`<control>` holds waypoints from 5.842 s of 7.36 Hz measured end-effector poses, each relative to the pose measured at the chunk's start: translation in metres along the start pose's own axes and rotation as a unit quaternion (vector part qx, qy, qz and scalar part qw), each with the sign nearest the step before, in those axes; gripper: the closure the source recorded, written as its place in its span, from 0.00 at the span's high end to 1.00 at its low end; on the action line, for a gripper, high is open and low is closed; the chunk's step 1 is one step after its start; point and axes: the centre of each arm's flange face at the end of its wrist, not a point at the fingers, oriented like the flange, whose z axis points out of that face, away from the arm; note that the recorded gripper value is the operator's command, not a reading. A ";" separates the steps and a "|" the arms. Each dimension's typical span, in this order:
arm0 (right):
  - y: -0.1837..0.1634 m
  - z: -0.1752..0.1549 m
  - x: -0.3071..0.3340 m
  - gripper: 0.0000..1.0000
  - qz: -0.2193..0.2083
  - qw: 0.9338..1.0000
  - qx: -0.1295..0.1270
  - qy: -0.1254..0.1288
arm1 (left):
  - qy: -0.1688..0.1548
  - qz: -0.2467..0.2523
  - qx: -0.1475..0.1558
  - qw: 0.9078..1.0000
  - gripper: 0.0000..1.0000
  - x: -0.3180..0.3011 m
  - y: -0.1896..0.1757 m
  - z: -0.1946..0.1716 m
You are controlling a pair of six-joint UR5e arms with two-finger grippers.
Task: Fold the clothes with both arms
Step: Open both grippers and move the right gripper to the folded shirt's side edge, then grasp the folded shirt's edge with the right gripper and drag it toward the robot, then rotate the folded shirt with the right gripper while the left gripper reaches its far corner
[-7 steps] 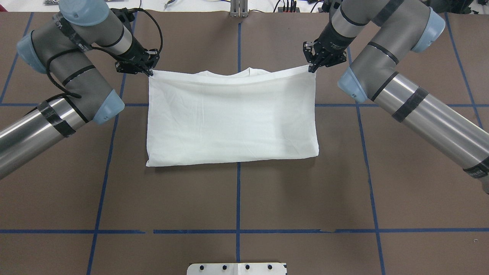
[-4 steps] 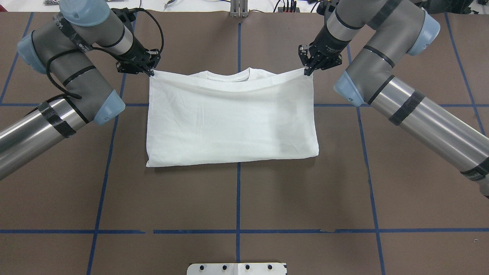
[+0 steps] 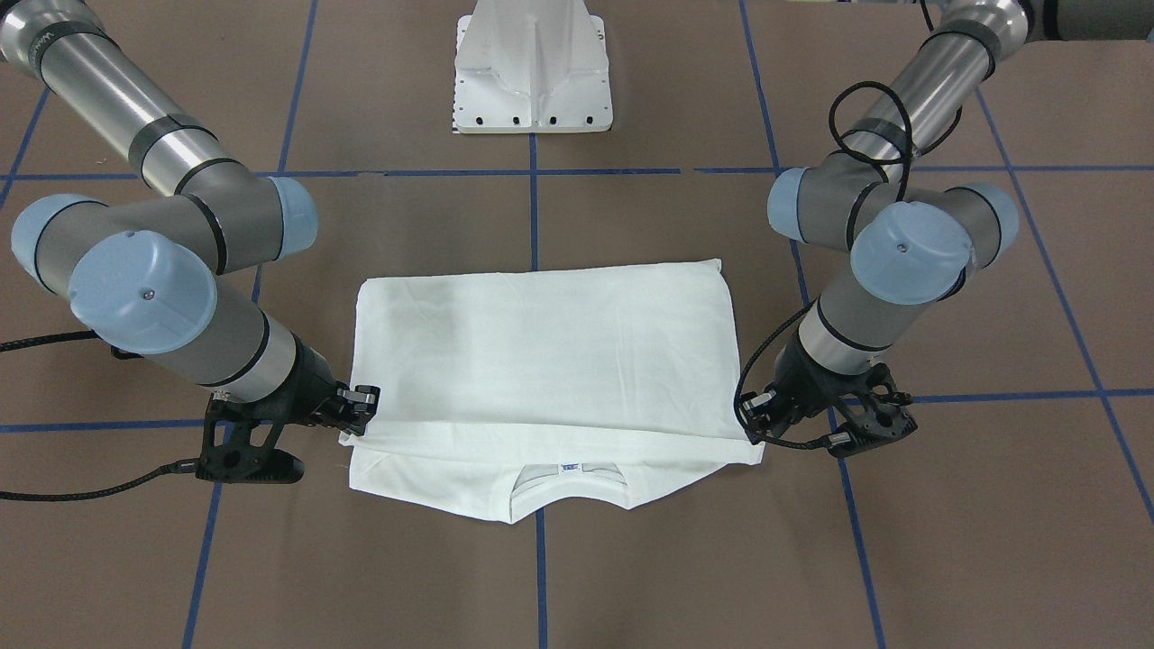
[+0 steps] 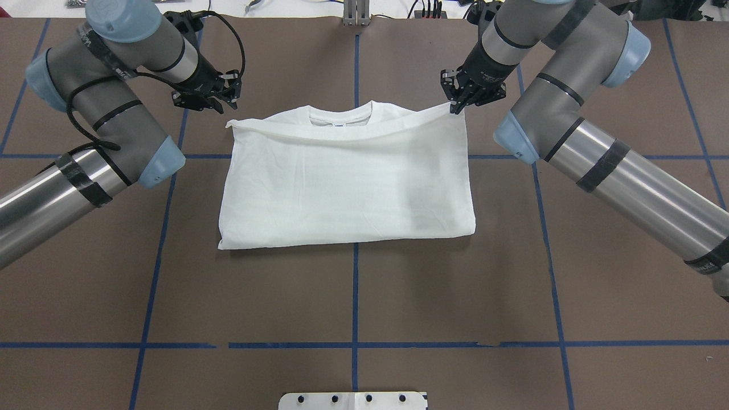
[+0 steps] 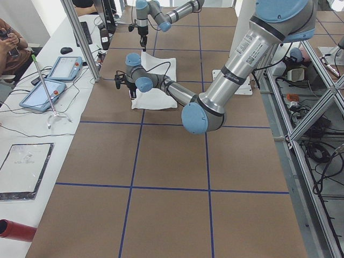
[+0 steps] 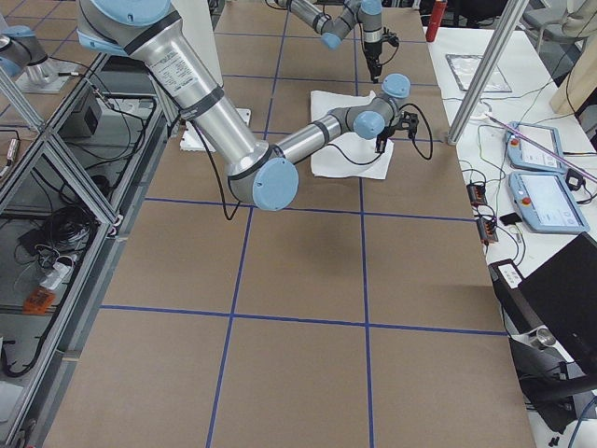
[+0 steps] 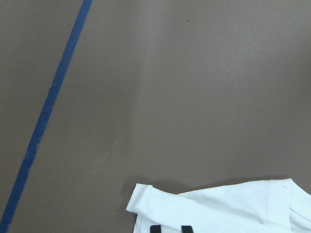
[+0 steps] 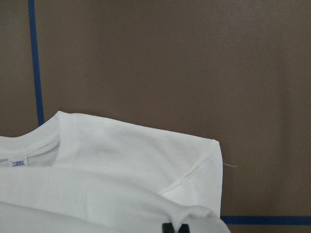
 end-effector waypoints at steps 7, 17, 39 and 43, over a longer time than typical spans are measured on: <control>0.108 0.027 0.029 1.00 -0.003 1.000 -0.025 -0.001 | 0.014 0.003 0.034 0.999 0.99 -0.016 0.012 -0.034; 0.206 0.083 0.039 0.00 0.011 0.998 -0.054 0.041 | -0.009 -0.014 0.065 0.998 0.99 -0.006 0.027 -0.055; 0.427 -0.022 0.049 1.00 -0.038 0.977 -0.205 -0.037 | 0.009 0.016 0.007 1.000 0.99 0.053 0.154 -0.042; 0.304 -0.088 0.054 1.00 0.019 0.995 -0.063 -0.081 | 0.016 -0.039 -0.107 0.993 0.99 0.089 0.308 -0.013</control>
